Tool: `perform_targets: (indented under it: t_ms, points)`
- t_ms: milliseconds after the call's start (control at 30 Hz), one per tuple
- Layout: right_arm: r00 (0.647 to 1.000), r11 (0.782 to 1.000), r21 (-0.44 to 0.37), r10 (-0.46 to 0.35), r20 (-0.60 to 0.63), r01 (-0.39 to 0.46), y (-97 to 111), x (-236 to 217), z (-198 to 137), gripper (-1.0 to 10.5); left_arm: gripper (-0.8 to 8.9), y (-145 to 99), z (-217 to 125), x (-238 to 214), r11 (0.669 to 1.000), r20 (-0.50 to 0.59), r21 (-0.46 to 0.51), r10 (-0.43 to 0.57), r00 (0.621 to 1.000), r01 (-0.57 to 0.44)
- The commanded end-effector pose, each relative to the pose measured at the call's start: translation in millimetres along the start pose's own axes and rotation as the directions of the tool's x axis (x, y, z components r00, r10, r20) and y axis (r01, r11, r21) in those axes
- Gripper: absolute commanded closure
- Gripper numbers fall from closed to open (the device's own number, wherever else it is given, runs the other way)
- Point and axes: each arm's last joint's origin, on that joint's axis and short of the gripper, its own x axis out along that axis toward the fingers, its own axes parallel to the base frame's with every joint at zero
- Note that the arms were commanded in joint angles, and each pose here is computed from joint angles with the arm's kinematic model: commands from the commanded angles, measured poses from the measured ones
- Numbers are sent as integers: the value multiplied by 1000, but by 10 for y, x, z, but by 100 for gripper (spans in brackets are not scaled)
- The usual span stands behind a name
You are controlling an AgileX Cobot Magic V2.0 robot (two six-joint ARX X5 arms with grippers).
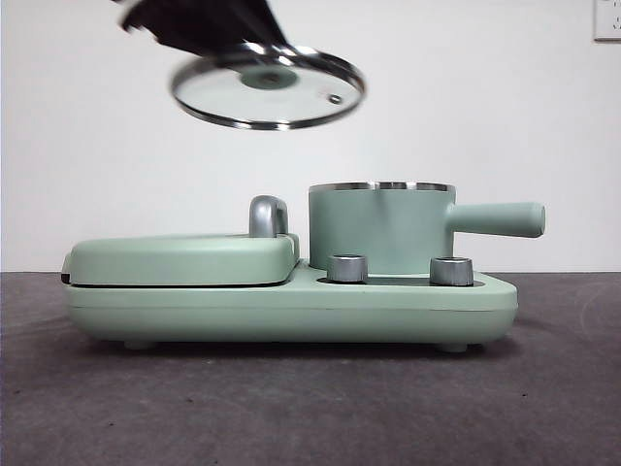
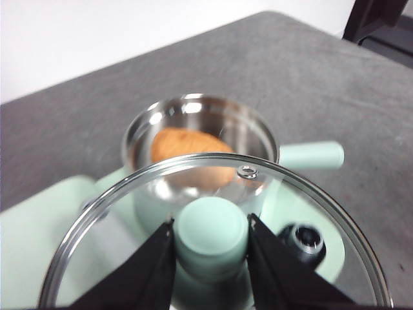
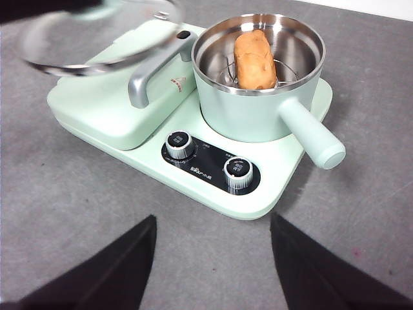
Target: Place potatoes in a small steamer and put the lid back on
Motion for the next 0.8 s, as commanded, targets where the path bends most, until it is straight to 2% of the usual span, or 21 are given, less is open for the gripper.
perform_targets:
  t_ms: [33,200,433,800]
  points:
    - [1000,1000,28,-4,-2,4,4,-19,-8,675,800,-38,74,201,999,77,43,-17,997,14]
    - [998,999,35,-32,-53,33,-7,-27,-63,675,800,-29,117,567,998,94,54,-23,995,18]
    - [995,999,18,-41,-94,43,-13,-30,-103,675,800,-14,297,1034,992,105,126,-28,994,14]
    - [993,998,12,-57,-106,58,-18,-32,-116,675,800,14,344,1479,988,105,153,-31,994,15]
